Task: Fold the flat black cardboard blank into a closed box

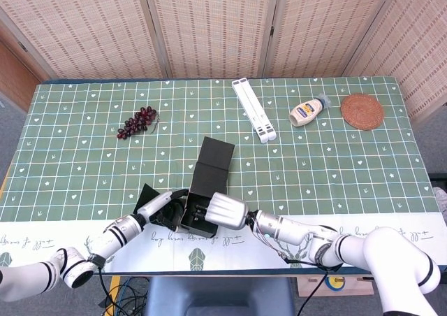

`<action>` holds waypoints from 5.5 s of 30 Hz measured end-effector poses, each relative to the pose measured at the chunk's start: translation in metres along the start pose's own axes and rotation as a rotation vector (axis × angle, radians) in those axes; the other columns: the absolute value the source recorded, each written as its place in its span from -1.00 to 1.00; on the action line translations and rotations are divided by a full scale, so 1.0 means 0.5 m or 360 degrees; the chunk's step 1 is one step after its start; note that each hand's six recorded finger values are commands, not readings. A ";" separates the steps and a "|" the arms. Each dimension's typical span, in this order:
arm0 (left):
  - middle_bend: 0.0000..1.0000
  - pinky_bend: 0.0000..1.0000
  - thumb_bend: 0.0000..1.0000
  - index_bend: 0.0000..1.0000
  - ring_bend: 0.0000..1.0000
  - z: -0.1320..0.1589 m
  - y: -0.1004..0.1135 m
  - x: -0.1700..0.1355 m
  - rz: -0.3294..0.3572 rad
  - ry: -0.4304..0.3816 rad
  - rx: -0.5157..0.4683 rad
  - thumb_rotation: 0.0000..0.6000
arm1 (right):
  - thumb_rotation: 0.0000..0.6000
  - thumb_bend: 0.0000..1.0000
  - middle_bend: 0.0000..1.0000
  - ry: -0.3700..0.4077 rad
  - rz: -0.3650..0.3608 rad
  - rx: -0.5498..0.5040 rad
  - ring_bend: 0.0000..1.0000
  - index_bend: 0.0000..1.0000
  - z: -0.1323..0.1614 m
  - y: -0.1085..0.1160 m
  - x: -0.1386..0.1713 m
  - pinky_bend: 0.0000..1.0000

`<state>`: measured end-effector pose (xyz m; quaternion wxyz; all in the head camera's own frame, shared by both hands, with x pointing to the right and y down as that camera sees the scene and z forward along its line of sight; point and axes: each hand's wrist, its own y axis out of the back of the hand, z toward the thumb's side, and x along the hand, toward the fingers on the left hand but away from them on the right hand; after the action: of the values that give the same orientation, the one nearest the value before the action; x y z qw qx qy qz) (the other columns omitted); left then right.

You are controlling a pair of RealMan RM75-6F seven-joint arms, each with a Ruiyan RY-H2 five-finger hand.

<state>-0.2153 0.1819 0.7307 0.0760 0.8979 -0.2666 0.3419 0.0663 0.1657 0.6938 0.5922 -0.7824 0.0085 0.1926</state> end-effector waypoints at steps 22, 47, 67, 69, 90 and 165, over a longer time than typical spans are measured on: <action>-0.51 0.39 -0.94 -0.60 0.01 -0.001 -0.006 -0.001 -0.0013 -0.0001 -0.0019 1.00 | 1.00 0.13 0.16 0.0156 0.0256 0.0158 0.51 0.23 0.007 0.012 -0.002 0.84; -0.51 0.39 -0.94 -0.61 0.01 0.000 -0.009 -0.002 -0.0015 -0.0010 -0.0033 1.00 | 1.00 0.32 0.58 0.0231 0.0299 0.0228 0.60 0.65 0.010 0.015 0.008 0.85; -0.51 0.39 -0.94 -0.61 0.01 0.007 -0.004 -0.006 0.0055 -0.0008 -0.0066 1.00 | 1.00 0.12 -0.72 0.0057 0.0128 0.0226 0.55 -1.00 -0.031 0.059 0.020 0.85; -0.51 0.39 -0.94 -0.62 0.00 0.008 -0.002 -0.007 0.0074 -0.0014 -0.0063 1.00 | 1.00 0.12 -0.73 0.0022 0.0110 0.0195 0.55 -1.00 -0.036 0.065 0.024 0.85; -1.00 0.34 -0.94 -1.00 -0.23 0.038 0.027 -0.042 0.0331 -0.0086 0.0236 1.00 | 1.00 -0.09 -0.87 -0.0398 0.0019 0.0003 0.47 -1.00 -0.096 0.081 0.099 0.85; -1.00 0.34 -0.94 -1.00 -0.23 0.072 0.101 -0.214 0.0581 -0.0229 0.0142 1.00 | 1.00 -1.00 -0.91 -0.0978 0.0104 -0.1853 0.47 -1.00 -0.051 -0.072 0.025 0.85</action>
<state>-0.2882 0.1733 0.6310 -0.0464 0.8593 -0.4143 0.2964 0.0941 0.1554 0.7289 0.0416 -0.8836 -0.2428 0.3981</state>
